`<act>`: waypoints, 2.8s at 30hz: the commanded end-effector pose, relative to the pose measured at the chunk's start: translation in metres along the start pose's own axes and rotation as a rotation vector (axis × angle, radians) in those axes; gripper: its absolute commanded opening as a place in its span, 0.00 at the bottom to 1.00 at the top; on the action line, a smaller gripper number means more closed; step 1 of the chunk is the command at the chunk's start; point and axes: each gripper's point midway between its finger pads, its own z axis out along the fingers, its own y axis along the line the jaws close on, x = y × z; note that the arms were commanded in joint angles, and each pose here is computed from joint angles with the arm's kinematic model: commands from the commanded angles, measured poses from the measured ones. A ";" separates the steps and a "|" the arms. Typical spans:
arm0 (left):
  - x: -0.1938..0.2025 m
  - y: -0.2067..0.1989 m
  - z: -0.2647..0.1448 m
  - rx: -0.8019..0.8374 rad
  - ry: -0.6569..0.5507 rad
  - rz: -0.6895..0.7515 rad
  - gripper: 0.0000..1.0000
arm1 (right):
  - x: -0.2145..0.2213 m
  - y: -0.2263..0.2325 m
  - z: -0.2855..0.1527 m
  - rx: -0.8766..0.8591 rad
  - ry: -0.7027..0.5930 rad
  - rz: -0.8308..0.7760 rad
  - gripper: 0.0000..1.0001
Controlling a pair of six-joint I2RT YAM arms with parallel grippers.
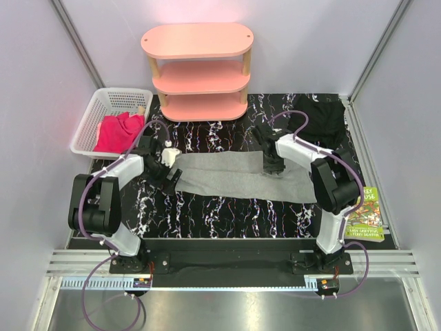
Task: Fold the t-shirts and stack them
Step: Fold the tshirt
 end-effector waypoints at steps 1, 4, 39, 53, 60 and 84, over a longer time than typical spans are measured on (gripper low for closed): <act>0.027 0.001 0.001 -0.014 0.072 -0.007 0.99 | -0.030 0.010 0.004 0.007 -0.075 0.001 0.30; 0.030 0.005 0.001 -0.028 0.078 -0.005 0.99 | -0.035 0.015 0.004 -0.010 -0.075 0.005 0.14; 0.047 0.011 -0.004 -0.077 0.114 0.031 0.99 | -0.153 -0.060 -0.071 -0.056 -0.319 0.219 1.00; 0.047 0.007 -0.013 -0.083 0.097 0.031 0.99 | -0.069 -0.031 -0.047 -0.253 -0.083 0.346 1.00; 0.041 0.009 -0.018 -0.086 0.086 0.030 0.99 | -0.048 0.010 -0.038 -0.475 0.012 0.392 1.00; 0.040 0.008 -0.016 -0.071 0.097 0.022 0.99 | -0.116 0.041 0.003 -0.616 -0.022 0.434 1.00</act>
